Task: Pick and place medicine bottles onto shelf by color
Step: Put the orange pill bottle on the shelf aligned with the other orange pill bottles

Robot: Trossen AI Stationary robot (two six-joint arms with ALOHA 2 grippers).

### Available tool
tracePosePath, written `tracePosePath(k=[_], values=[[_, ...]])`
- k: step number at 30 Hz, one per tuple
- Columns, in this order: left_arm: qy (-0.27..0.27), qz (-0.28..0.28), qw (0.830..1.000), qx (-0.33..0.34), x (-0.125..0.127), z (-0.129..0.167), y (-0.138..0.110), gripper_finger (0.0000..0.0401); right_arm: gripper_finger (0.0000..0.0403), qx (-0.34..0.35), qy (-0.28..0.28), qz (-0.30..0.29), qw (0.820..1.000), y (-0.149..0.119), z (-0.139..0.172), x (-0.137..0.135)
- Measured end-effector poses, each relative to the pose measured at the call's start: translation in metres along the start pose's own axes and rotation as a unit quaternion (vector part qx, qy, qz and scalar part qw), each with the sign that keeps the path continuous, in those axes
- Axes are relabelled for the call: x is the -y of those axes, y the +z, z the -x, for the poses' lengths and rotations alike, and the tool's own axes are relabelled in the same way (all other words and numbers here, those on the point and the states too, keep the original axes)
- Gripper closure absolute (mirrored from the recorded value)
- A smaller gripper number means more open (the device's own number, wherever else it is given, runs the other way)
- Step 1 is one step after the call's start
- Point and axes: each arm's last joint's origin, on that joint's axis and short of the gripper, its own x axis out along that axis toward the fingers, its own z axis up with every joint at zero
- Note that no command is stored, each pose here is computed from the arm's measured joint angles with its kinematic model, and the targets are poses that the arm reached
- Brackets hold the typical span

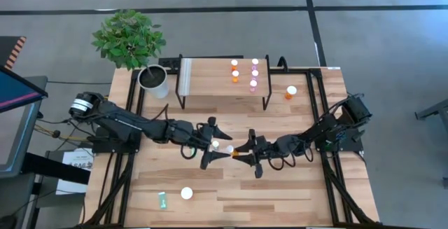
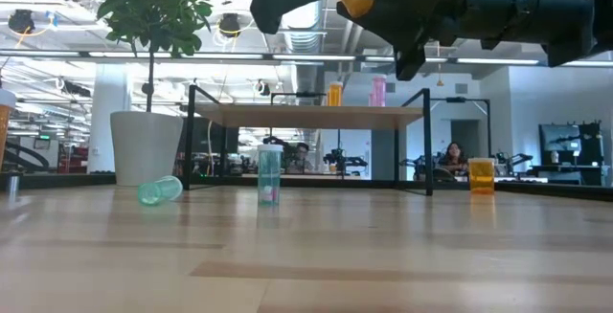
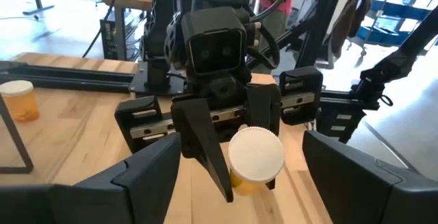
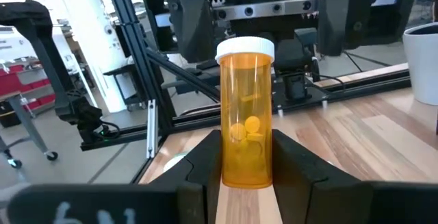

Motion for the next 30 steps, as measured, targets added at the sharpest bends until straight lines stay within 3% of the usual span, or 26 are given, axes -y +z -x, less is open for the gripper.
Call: tracePosePath(k=[30], values=[[-0.020,-0.001,1.000,-0.014,0.0010,0.0000,-0.0023,0.0284,0.0279,0.002,0.000,-0.006,1.000,0.0004,-0.0002,-0.0001]])
